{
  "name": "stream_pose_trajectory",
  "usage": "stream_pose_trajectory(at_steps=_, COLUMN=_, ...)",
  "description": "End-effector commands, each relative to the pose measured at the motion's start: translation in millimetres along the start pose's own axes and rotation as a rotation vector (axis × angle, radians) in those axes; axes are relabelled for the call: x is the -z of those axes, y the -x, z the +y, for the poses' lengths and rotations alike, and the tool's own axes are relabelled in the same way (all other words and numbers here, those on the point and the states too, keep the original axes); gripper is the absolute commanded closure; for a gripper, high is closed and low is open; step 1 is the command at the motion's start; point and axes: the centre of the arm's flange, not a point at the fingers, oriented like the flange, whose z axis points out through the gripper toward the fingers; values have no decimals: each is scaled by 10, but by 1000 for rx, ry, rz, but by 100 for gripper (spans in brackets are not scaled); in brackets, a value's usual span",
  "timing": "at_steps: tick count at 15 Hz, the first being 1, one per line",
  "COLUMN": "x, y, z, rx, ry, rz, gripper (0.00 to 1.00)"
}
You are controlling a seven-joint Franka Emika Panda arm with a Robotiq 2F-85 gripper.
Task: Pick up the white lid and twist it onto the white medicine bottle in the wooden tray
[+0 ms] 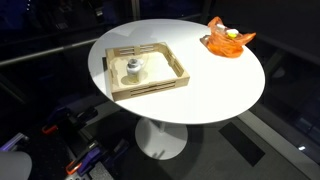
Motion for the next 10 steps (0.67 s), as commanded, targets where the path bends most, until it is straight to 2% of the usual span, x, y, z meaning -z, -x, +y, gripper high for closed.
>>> stream_pose_trajectory(at_steps=1, x=-142, y=-389, z=-116, rx=47, ry=-5, rz=-37, gripper=0)
stream_pose_trajectory(at_steps=6, x=-475, y=-698, z=-99, rx=138, ry=-3, rz=-69, gripper=0)
stream_pose_trajectory(at_steps=10, x=-688, y=-876, z=-92, rx=245, ry=-34, rz=-76, gripper=0)
